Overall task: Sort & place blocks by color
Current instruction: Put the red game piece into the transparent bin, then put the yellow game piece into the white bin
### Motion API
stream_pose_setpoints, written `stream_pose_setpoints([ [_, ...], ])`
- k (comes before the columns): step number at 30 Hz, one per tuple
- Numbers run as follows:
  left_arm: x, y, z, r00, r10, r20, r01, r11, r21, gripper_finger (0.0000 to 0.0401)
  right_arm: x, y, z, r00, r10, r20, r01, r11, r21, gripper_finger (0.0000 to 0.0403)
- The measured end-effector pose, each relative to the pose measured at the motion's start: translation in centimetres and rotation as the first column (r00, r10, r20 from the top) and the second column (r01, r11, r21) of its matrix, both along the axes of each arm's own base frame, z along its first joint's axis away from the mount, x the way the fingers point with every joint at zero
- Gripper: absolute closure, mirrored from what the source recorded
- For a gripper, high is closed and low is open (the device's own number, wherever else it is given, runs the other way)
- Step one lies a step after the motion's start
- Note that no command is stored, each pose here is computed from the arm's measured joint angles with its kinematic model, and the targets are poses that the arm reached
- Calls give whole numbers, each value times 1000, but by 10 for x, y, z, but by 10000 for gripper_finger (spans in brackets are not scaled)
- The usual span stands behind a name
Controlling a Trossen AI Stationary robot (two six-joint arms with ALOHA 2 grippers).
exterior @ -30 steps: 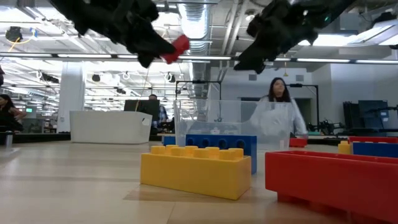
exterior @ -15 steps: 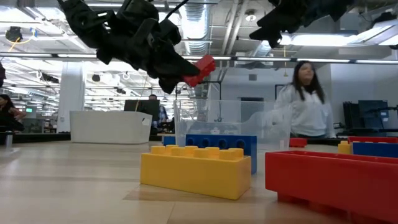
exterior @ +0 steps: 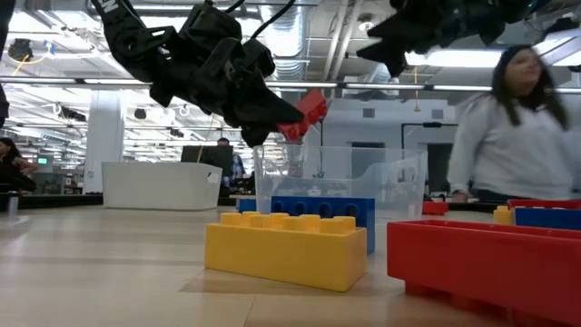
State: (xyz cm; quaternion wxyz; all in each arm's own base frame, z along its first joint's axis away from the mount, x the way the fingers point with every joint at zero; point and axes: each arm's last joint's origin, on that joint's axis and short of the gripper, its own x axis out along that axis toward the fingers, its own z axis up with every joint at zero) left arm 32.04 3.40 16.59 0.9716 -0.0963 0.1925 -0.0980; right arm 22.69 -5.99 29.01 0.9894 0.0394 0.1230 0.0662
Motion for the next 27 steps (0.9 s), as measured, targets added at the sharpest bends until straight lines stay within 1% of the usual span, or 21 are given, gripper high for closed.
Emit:
stream_pose_setpoints([
  [2, 0, 0, 0, 1000, 4, -3, -4, 1000, -5, 297, 2, 4, 3, 999, 21, 29, -21, 1000, -12, 154],
  [6, 0, 1, -1, 999, 41, -12, -41, 999, -6, 254, 4, 12, 5, 997, 53, 56, -52, 999, -14, 154],
  [8, 0, 2, -2, 998, 58, -22, -58, 998, 3, 235, 5, 17, 5, 998, 33, 54, -32, 999, -24, 154],
  [11, -1, 2, -2, 996, 77, -34, -77, 997, -12, 219, 7, 22, 5, 999, -3, 52, 5, 999, -38, 154],
  [12, -1, 3, -3, 994, 100, -44, -101, 995, -17, 215, 7, 24, 5, 999, -6, 50, 8, 999, -34, 154],
  [14, -2, 3, -4, 992, 110, -65, -111, 994, -22, 204, 8, 26, 5, 999, -5, 47, 6, 1000, -14, 154],
  [17, -2, 3, -5, 992, 97, -75, -99, 995, -24, 181, 9, 31, 5, 999, -13, 34, 13, 1000, 13, 154],
  [22, -4, 2, -5, 994, 67, -87, -68, 998, -7, 147, 10, 42, 1, 997, -75, -6, 75, 997, 21, 154],
  [24, -6, 3, 3, 998, 40, -58, -41, 999, -19, 141, 10, 47, 1, 996, -92, -14, 92, 995, 27, 154],
  [27, -14, 2, 26, 1000, -3, 5, 3, 999, -38, 142, 11, 55, 0, 993, -116, -18, 116, 993, 20, 154],
])
